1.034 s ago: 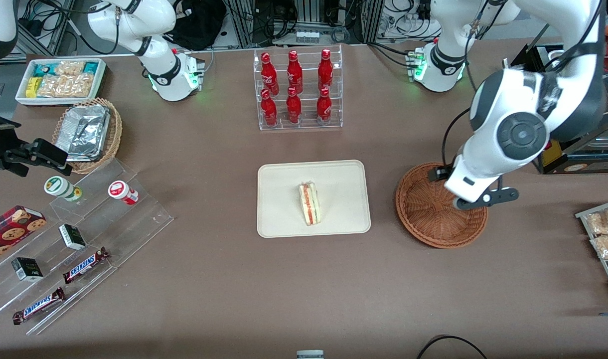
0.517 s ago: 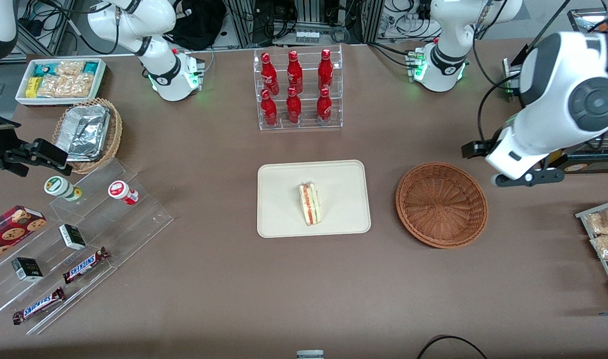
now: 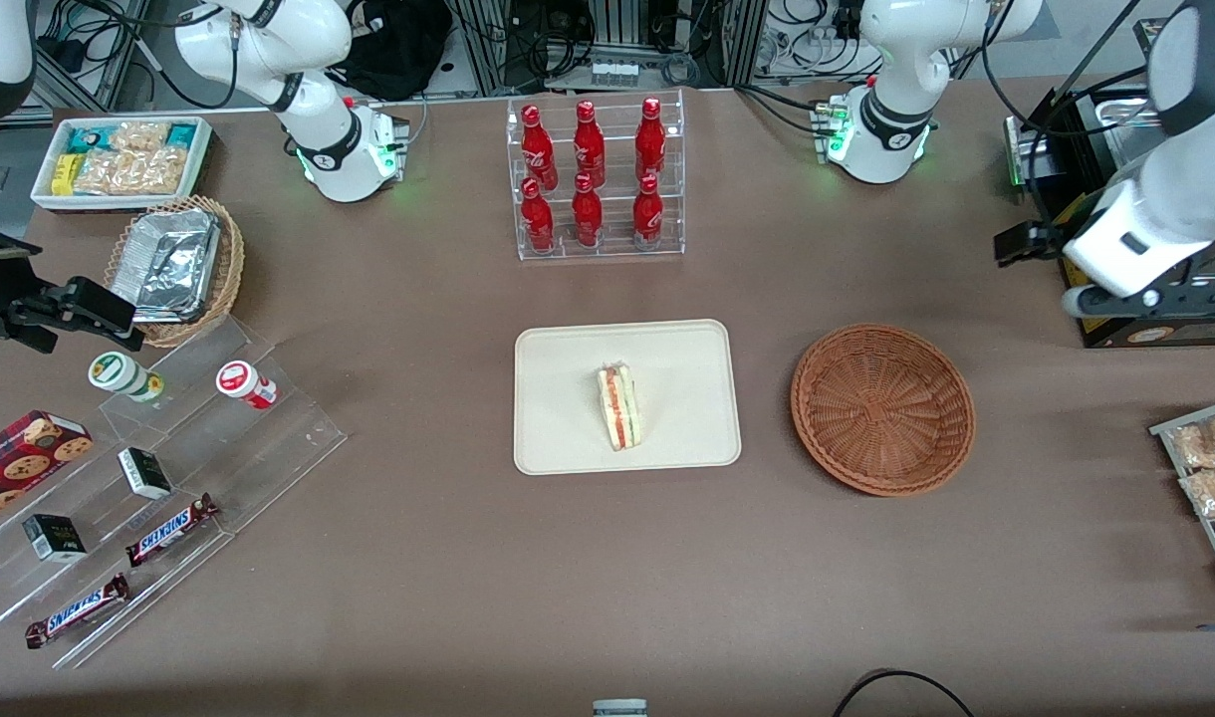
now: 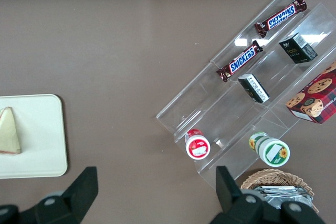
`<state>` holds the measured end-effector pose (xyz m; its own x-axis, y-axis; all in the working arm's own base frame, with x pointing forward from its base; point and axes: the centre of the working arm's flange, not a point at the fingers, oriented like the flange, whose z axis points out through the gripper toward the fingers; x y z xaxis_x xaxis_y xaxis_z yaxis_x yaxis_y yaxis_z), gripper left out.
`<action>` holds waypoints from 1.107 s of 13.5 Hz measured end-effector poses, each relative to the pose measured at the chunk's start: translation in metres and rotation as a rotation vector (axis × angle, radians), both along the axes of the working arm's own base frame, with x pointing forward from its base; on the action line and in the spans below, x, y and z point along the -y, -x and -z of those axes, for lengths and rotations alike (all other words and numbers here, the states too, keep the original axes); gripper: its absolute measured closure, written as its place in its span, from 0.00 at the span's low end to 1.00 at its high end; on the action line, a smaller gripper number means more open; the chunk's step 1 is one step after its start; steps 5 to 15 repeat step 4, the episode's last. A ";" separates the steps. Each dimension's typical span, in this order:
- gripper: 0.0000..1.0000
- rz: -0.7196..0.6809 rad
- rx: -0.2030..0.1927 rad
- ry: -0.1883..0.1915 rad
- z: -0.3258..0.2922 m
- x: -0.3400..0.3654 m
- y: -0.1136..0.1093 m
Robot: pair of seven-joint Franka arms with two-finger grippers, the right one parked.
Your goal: Place sandwich from basket to tray
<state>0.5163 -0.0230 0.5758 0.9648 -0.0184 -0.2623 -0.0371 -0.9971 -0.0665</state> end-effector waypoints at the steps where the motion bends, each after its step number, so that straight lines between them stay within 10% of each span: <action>1: 0.00 -0.004 0.004 0.004 -0.007 -0.007 0.003; 15: 0.00 -0.012 0.036 0.017 -0.031 -0.014 0.005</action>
